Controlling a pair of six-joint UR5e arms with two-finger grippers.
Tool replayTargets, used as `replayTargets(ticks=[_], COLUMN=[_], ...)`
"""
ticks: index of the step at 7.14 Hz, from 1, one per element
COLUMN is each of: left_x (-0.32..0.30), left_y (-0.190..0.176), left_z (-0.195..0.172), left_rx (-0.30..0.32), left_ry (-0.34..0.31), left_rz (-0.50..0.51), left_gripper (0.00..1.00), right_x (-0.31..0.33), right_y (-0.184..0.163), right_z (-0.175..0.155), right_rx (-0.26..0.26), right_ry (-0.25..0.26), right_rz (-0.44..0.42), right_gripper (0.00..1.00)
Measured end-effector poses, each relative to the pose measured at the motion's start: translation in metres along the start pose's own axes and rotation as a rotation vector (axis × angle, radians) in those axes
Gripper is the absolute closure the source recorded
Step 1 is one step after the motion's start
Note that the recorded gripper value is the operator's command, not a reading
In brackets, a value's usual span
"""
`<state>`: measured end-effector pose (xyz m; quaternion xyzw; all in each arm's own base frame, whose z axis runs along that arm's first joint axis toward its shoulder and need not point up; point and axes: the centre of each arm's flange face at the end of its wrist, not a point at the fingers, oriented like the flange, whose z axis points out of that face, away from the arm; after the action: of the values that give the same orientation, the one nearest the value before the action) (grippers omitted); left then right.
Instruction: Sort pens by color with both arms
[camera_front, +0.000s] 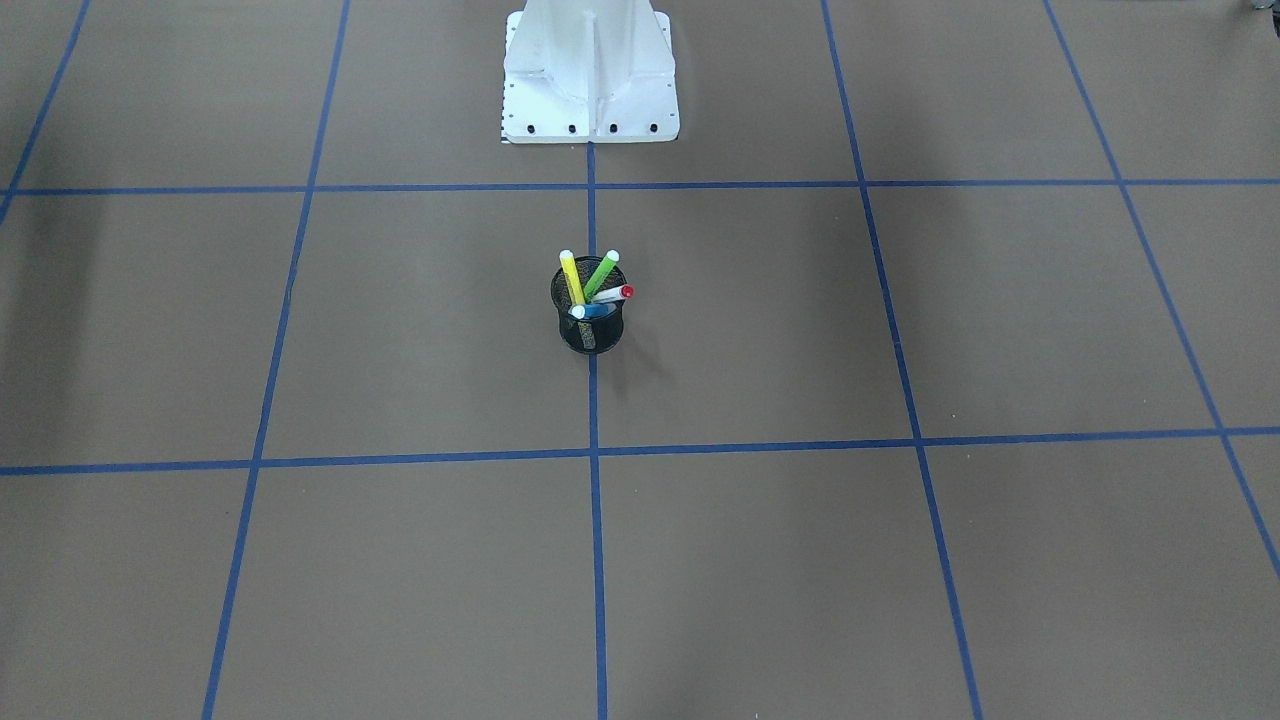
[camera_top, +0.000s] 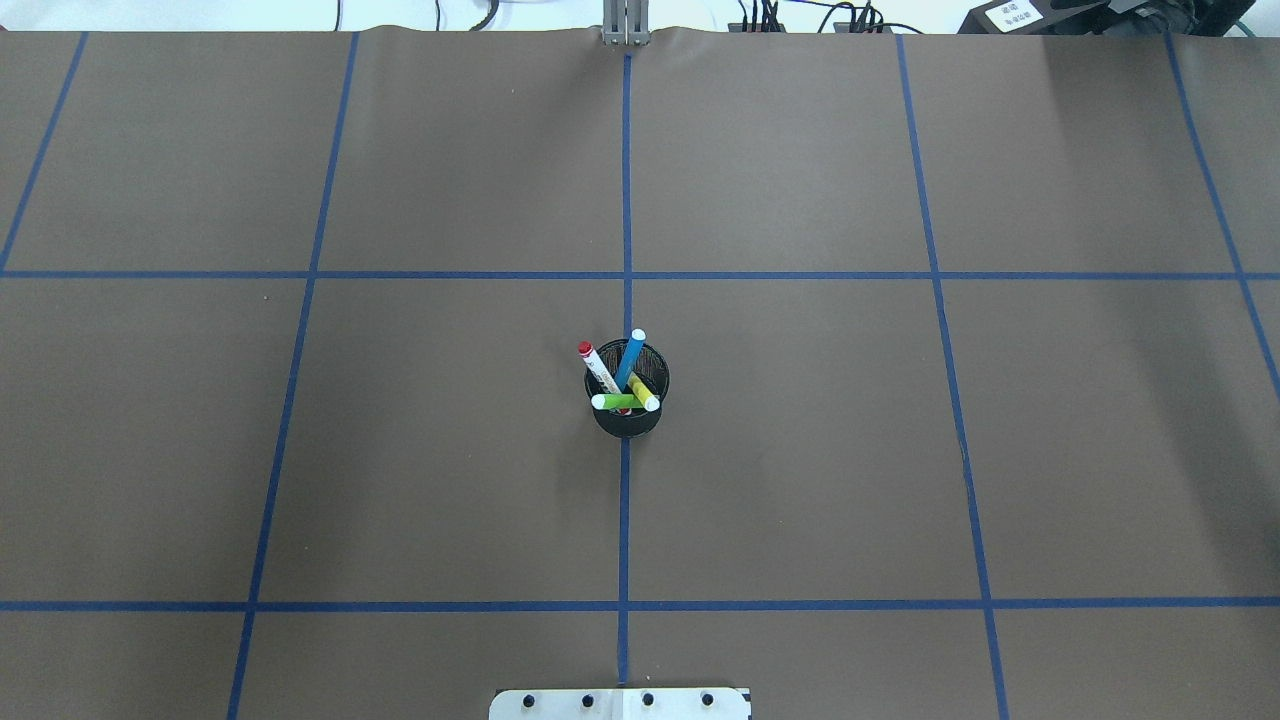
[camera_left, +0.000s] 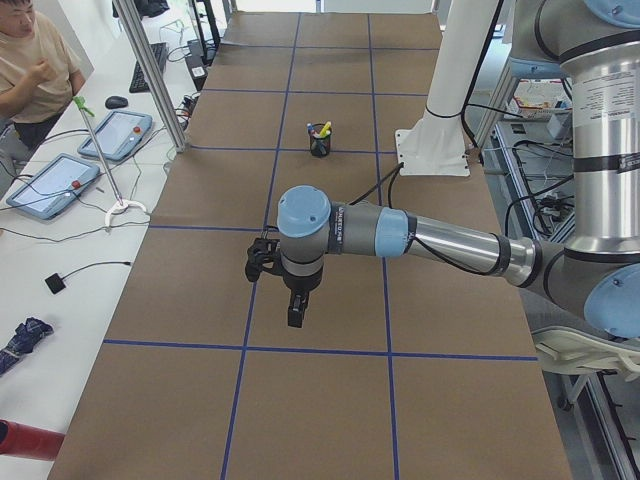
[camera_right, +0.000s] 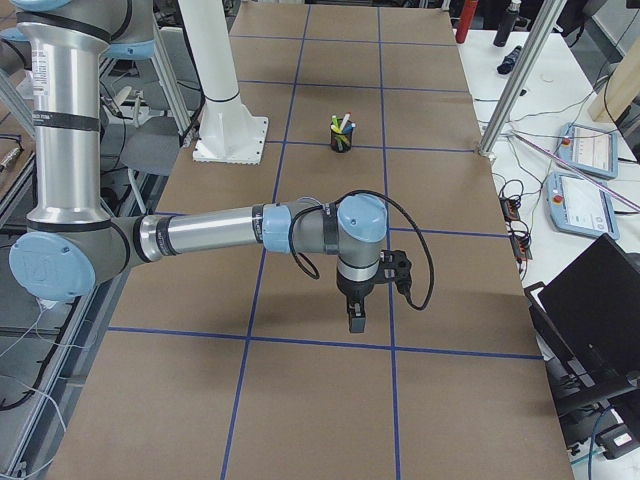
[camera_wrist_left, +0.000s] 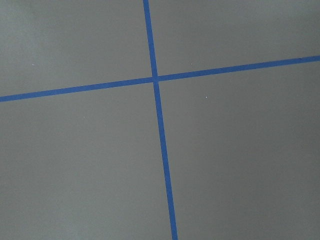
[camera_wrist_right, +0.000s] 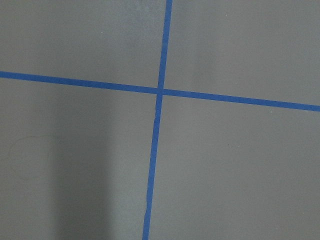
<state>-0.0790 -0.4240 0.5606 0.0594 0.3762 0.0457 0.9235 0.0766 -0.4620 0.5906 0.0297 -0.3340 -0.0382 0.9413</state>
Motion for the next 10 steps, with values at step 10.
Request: replayTargets(ticks=[10], left_x=[0.057], left_y=[-0.072], left_z=[-0.064], left_rx=[0.178], left_ry=[-0.017], left_rz=[0.156], left_gripper=[0.0], right_x=[-0.024], right_y=[-0.017], right_z=[-0.031], right_rx=[0.069], right_ry=[0.011], right_rz=[-0.045], right_gripper=[0.0])
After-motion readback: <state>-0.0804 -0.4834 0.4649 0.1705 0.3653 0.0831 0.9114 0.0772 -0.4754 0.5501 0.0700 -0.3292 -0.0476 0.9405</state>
